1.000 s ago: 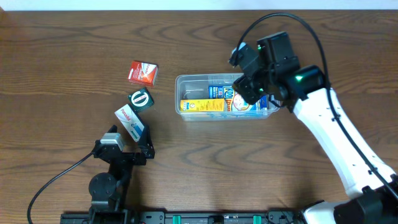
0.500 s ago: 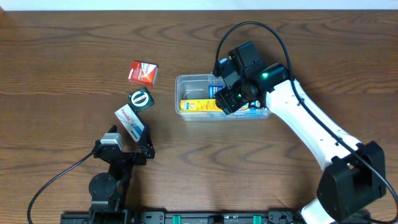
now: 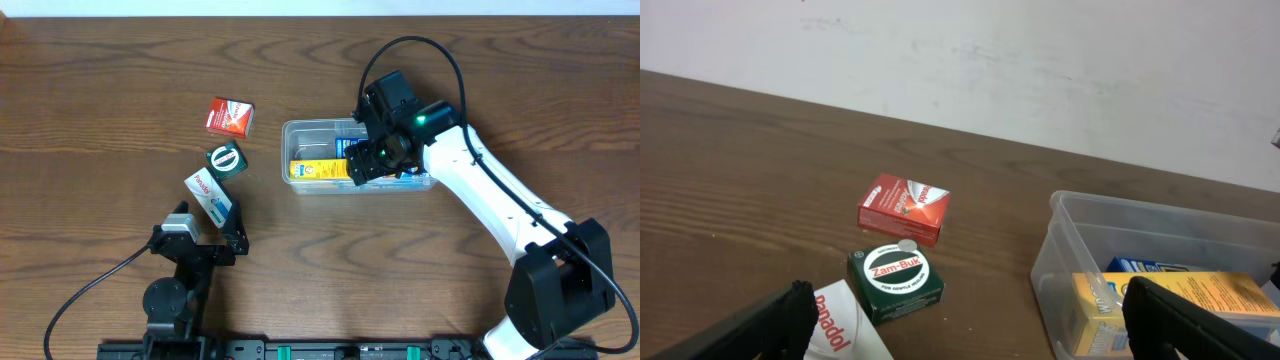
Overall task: Pack container
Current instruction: 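Lower the yellow box beside the blue box and release it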
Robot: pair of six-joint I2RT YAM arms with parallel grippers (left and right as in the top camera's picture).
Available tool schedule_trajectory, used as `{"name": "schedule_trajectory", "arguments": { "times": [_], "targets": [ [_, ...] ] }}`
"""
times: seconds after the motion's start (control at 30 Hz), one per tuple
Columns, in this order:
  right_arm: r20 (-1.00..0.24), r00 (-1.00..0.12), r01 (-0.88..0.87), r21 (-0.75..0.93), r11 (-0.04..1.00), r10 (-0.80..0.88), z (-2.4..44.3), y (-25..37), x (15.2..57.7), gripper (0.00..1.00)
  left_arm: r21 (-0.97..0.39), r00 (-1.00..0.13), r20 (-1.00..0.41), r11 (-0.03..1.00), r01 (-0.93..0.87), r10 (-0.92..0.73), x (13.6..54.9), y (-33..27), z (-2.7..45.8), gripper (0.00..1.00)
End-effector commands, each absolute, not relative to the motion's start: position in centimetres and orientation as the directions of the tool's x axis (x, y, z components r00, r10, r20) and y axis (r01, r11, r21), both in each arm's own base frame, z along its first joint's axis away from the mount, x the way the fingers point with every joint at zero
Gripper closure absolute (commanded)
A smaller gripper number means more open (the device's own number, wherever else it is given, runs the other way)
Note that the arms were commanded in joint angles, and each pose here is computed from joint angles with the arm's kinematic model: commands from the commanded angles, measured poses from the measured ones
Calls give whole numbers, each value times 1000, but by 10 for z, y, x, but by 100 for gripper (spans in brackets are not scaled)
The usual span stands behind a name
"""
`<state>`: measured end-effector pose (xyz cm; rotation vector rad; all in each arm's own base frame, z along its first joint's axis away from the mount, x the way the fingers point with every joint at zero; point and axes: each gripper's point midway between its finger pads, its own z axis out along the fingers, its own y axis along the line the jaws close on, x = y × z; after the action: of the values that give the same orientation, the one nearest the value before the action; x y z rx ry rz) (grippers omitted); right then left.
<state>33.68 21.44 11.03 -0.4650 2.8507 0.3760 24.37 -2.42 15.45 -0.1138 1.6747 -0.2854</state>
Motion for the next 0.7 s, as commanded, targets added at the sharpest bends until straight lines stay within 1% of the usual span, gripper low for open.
{"name": "schedule_trajectory", "arguments": {
  "times": [0.0,0.13,0.4,0.67],
  "targets": [
    [-231,-954,-245,234,941,-191,104,216,338,18,-248,-177,-957,964,96,-229,243,-27,138,2],
    [-190,-963,-234,239,943,-190,89,218,337,15,-248,-177,-957,964,96,-229,243,-27,138,2],
    [-146,-970,-224,233,946,-194,62,221,340,15,-248,-177,-957,964,96,-229,243,-27,138,2],
    [-147,-976,-188,179,966,-163,59,201,348,15,-248,-177,-957,964,96,-229,243,-27,138,2]
  ]
}}
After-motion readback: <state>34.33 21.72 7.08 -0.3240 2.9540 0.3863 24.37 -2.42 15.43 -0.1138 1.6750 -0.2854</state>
